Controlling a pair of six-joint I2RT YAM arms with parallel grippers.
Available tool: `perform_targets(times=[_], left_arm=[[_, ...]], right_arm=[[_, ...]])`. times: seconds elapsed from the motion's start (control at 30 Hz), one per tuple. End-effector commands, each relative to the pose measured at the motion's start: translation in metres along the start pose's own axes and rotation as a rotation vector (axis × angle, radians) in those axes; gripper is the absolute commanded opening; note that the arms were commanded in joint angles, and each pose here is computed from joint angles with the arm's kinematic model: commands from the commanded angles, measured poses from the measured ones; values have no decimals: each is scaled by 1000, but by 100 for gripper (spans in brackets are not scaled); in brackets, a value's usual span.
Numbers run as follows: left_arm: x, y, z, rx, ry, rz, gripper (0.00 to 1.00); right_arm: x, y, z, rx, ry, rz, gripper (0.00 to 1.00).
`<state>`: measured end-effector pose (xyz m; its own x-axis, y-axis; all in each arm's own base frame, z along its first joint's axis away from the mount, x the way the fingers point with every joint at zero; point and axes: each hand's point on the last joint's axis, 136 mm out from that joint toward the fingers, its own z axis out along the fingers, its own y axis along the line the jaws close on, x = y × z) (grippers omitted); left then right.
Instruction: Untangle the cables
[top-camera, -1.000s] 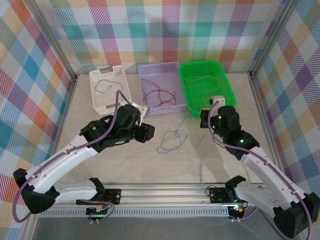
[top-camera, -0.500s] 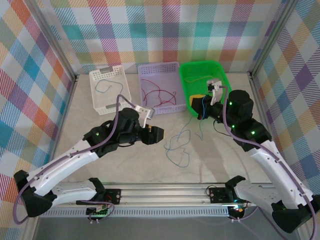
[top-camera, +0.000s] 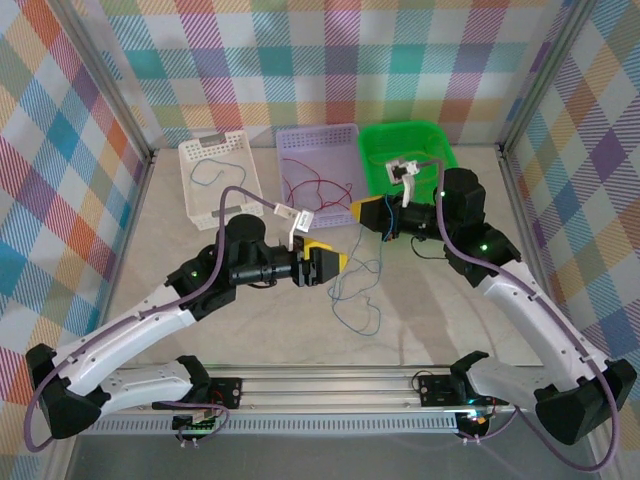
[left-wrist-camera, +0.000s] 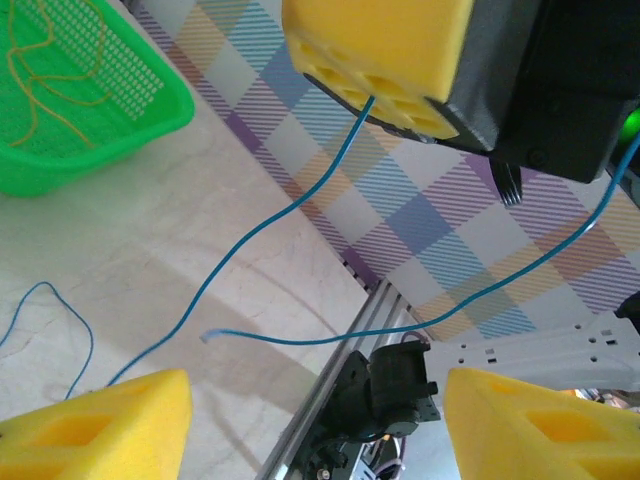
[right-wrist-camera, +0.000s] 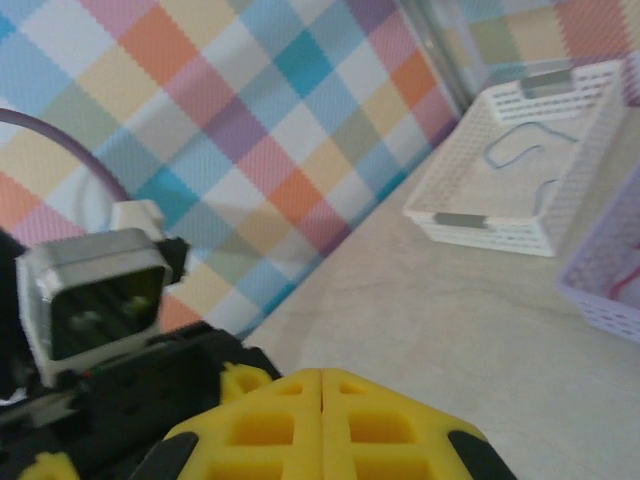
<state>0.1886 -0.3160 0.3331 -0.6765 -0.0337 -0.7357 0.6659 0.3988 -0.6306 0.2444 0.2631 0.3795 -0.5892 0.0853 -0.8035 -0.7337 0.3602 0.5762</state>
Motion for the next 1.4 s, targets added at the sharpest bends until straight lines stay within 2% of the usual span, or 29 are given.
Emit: perform_targets(times=[0.0, 0.37, 0.53, 0.7, 0.9, 1.03, 1.17, 1.2, 1.37], left_arm=[[-8, -14, 1, 79, -20, 8, 67], [-9, -14, 12, 103, -18, -4, 67], [-8, -12, 16, 95, -11, -1, 62], [-9, -9, 13, 71, -21, 10, 40], [-8, -8, 12, 61, -23, 17, 24], [-10, -8, 9, 54, -34, 23, 2], [-16, -3, -4, -2, -69, 47, 0], [-17, -1, -9, -20, -77, 54, 0], [-26, 15, -35, -116, -120, 60, 0]], right_arm=[[-2, 22, 4, -133, 12, 30, 0], [11, 37, 25, -210, 58, 66, 0], [14, 43, 31, -233, 72, 76, 0], [15, 44, 31, -239, 74, 82, 0], [17, 45, 31, -243, 81, 89, 0], [20, 41, 31, -223, 87, 90, 0], [28, 25, 31, -137, 94, 88, 1], [29, 19, 31, -108, 90, 90, 6], [27, -3, 20, 24, 49, 90, 44]])
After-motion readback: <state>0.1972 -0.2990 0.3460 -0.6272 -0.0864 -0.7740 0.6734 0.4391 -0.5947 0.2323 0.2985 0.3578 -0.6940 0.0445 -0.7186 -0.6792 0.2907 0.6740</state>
